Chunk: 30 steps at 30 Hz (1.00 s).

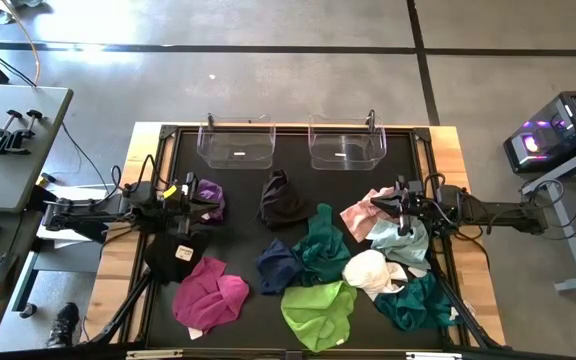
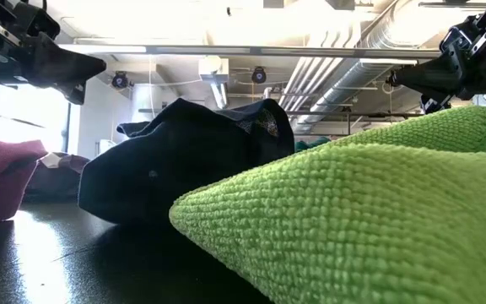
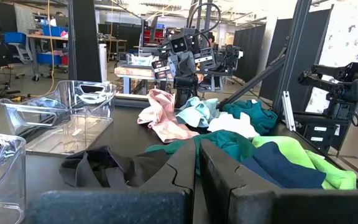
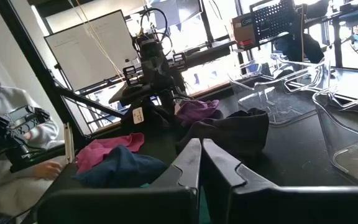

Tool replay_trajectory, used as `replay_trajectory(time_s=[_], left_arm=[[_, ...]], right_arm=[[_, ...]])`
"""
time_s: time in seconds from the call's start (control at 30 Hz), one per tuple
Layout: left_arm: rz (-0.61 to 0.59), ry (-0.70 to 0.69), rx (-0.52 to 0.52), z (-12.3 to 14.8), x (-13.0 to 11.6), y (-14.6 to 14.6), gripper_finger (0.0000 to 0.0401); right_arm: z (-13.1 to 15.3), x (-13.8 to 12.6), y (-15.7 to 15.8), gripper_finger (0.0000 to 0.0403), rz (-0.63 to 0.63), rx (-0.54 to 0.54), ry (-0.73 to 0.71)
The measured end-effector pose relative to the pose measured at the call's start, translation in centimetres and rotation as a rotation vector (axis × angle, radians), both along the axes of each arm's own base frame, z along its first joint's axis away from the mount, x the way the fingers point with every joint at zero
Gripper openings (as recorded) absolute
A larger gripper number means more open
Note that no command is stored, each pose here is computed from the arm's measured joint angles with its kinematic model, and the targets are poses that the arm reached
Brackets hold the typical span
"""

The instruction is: Sort towels by color in basket

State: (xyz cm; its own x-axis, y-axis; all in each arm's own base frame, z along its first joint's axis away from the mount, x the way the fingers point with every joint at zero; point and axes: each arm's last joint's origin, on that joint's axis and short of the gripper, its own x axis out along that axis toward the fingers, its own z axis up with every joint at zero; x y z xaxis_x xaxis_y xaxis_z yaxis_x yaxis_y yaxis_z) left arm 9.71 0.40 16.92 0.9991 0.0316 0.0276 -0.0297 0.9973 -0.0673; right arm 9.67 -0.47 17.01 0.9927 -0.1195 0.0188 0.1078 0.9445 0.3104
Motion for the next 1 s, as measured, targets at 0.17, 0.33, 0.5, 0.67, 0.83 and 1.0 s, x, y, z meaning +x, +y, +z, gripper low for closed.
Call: replay_trajectory(time_s=[0.17,0.33,0.5,0.67,0.83,1.0], left_arm=[[0.0,0.0,0.0,0.0,0.0,0.0,0.001],[-0.001,0.0,0.0,0.0,0.0,0.0,0.001],[-0.001,0.0,0.0,0.0,0.0,0.0,0.001],[-0.001,0.0,0.0,0.0,0.0,0.0,0.001],[-0.001,-0.002,-0.007,0.02,0.0,0.0,0.001],[-0.01,-0.038,-0.233,0.3,-0.01,0.0,0.001]], right_arm=[[0.0,0.0,0.0,0.0002,0.0,0.0,0.0],[0.01,0.0,0.0,0.0002,0.0,0.0,0.0],[0.0,0.0,0.0,0.0002,0.0,0.0,0.0],[0.01,0.0,0.0,0.0002,0.0,0.0,0.0],[0.0,0.0,0.0,0.0002,0.0,0.0,0.0],[0.0,0.0,0.0,0.0002,0.0,0.0,0.0]])
